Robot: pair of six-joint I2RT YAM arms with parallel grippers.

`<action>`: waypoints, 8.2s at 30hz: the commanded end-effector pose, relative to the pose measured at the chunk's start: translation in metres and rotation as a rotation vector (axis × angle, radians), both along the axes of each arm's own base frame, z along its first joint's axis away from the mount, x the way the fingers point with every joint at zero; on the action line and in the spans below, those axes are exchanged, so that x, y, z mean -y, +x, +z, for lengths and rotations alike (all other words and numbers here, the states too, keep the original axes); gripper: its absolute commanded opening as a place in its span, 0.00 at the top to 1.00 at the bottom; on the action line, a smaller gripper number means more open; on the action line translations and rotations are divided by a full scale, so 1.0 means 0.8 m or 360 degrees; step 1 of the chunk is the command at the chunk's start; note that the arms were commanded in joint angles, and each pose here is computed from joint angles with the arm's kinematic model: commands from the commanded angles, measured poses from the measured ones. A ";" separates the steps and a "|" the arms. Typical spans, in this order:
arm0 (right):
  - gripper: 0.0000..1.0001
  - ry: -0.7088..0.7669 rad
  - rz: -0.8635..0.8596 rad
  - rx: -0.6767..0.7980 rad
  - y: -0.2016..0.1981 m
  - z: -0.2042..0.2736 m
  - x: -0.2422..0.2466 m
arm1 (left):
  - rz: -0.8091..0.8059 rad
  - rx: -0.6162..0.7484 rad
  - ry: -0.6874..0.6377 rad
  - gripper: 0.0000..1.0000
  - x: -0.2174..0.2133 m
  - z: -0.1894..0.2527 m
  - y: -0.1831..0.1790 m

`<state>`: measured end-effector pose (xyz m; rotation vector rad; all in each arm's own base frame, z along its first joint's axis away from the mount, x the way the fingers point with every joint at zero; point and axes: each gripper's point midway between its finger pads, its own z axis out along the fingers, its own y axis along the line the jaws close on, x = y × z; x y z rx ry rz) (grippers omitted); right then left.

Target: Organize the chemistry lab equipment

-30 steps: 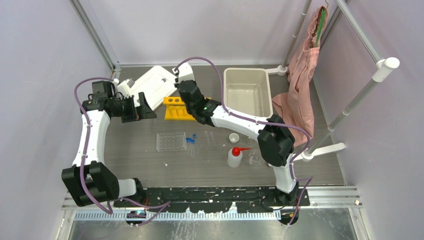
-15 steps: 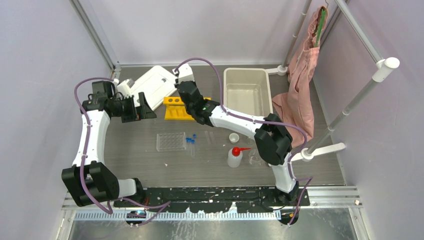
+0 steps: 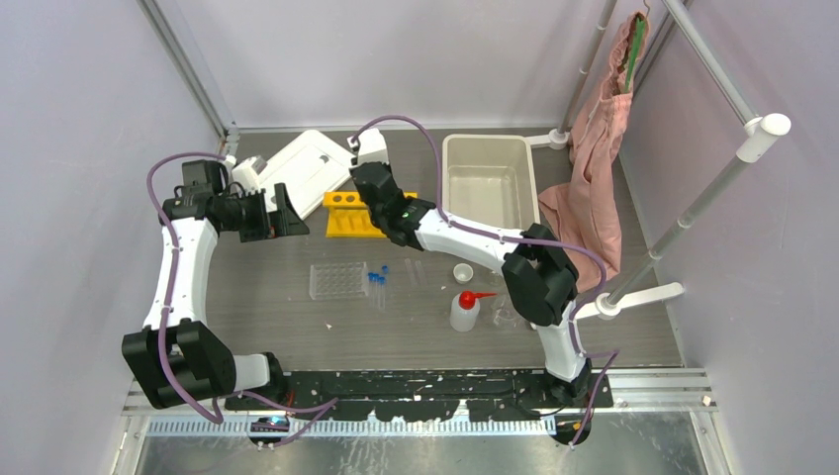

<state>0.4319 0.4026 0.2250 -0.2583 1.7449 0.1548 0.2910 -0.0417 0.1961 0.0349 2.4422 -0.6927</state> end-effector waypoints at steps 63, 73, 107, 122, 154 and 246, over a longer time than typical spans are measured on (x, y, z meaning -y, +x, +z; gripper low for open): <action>0.71 0.0022 -0.0245 -0.1197 -0.165 -0.191 0.094 | 0.0015 0.0174 0.0040 0.00 -0.003 0.043 0.003; 0.71 -0.0009 -0.0233 -0.1250 -0.162 -0.220 0.082 | 0.0014 0.0177 0.0037 0.00 -0.002 0.044 0.002; 0.99 0.0926 0.0488 -0.0910 -0.197 0.073 -0.087 | -0.0402 0.0356 -0.0386 0.16 0.067 0.093 -0.053; 0.99 0.1203 0.0606 -0.0795 -0.196 0.142 -0.135 | -0.0472 0.0364 -0.0509 0.43 0.079 0.101 -0.059; 0.39 0.0659 0.0827 -0.1191 -0.231 0.126 -0.114 | -0.0672 0.0561 -0.0390 0.90 0.083 0.101 -0.083; 0.99 0.0078 0.0247 -0.0119 -0.033 -0.038 -0.087 | -0.0047 -0.0217 0.0031 0.00 -0.021 -0.030 -0.001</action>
